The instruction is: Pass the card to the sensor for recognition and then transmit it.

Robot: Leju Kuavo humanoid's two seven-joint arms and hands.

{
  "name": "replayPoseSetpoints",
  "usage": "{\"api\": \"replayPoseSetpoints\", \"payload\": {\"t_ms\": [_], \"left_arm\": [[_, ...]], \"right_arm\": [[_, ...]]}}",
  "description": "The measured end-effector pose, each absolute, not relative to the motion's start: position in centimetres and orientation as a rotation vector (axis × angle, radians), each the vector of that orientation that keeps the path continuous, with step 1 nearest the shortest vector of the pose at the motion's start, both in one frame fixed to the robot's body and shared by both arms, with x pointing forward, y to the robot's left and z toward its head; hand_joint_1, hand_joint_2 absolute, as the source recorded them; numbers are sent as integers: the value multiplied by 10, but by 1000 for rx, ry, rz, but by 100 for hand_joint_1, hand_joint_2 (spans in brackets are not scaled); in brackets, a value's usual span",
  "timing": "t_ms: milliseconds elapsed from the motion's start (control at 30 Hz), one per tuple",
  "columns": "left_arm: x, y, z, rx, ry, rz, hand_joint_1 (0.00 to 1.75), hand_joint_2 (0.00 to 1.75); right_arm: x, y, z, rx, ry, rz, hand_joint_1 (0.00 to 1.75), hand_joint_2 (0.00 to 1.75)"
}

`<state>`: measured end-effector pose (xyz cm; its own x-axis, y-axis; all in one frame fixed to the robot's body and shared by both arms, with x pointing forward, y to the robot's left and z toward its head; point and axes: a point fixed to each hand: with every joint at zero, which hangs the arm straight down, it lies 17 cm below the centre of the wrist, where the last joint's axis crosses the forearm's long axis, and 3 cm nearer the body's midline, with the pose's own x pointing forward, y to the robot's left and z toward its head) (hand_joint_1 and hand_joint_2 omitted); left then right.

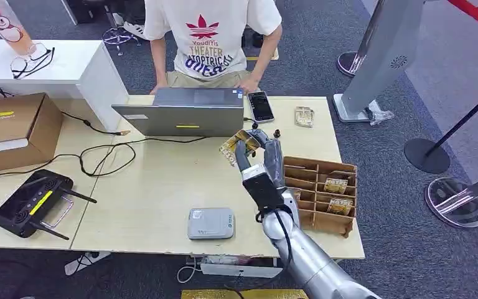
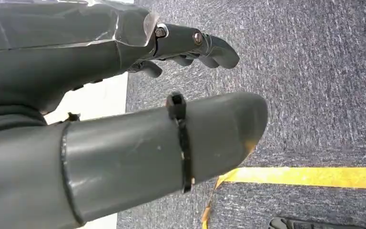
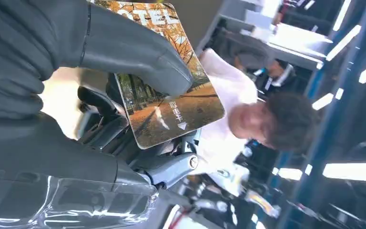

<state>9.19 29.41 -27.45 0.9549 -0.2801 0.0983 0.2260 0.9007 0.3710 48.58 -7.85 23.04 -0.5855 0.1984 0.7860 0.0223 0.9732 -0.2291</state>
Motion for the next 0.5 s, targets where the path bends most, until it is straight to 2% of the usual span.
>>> {"api": "replayPoseSetpoints", "payload": {"t_ms": [500], "left_arm": [[100, 292, -273, 358, -153, -268, 0, 0]], "right_arm": [[530, -93, 328, -343, -2351, 316, 175, 175]]}}
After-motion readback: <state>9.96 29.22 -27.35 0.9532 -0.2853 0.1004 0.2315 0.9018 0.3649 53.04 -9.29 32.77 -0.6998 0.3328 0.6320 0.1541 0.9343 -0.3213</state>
